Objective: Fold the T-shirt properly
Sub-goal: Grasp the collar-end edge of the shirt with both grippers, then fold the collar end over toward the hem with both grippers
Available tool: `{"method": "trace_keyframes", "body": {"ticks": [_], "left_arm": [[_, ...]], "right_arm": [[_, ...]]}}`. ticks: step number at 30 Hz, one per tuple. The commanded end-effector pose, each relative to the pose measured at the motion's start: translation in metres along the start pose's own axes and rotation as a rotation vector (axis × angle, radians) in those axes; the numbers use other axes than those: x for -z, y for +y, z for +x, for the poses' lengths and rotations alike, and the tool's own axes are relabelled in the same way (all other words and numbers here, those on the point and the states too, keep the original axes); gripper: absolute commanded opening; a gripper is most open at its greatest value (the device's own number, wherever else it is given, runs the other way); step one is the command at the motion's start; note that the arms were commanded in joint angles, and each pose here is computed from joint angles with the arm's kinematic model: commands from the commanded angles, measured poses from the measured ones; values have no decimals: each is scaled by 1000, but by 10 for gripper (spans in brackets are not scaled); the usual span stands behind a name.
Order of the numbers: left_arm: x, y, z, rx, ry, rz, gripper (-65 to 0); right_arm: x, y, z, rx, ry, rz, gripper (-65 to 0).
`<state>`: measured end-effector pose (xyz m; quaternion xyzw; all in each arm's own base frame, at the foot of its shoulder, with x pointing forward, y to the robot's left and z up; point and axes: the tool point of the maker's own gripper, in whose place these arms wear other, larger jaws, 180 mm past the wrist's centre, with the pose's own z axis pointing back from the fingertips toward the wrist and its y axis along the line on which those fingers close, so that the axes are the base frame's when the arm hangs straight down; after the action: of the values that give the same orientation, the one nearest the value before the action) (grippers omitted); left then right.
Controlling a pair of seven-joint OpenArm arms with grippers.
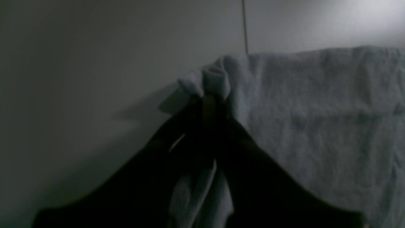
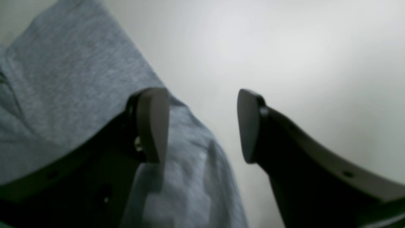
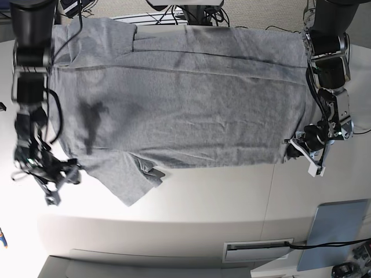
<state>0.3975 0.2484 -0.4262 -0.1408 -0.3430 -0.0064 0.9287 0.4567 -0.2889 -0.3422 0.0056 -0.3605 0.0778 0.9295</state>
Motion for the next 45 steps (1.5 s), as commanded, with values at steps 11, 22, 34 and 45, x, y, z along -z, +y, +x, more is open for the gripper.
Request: {"method": "trace_keyframes", "body": {"ticks": [11,22,34,45], "left_arm": [[-4,6,6,21,11,17,-650],[-4,6,7,20,6,17,-650],[-35,-9,50,72,-116,19,-650],[-69,-31,11,117,-140,2,-650]], "right_arm": [[50,26,0,-13,151,19,-314],[54,28,-44,-55,302,-5,-650],[31,14,13,-114,161,-94,-650],[-41,-7,2,-250,29,-261,-650]]}}
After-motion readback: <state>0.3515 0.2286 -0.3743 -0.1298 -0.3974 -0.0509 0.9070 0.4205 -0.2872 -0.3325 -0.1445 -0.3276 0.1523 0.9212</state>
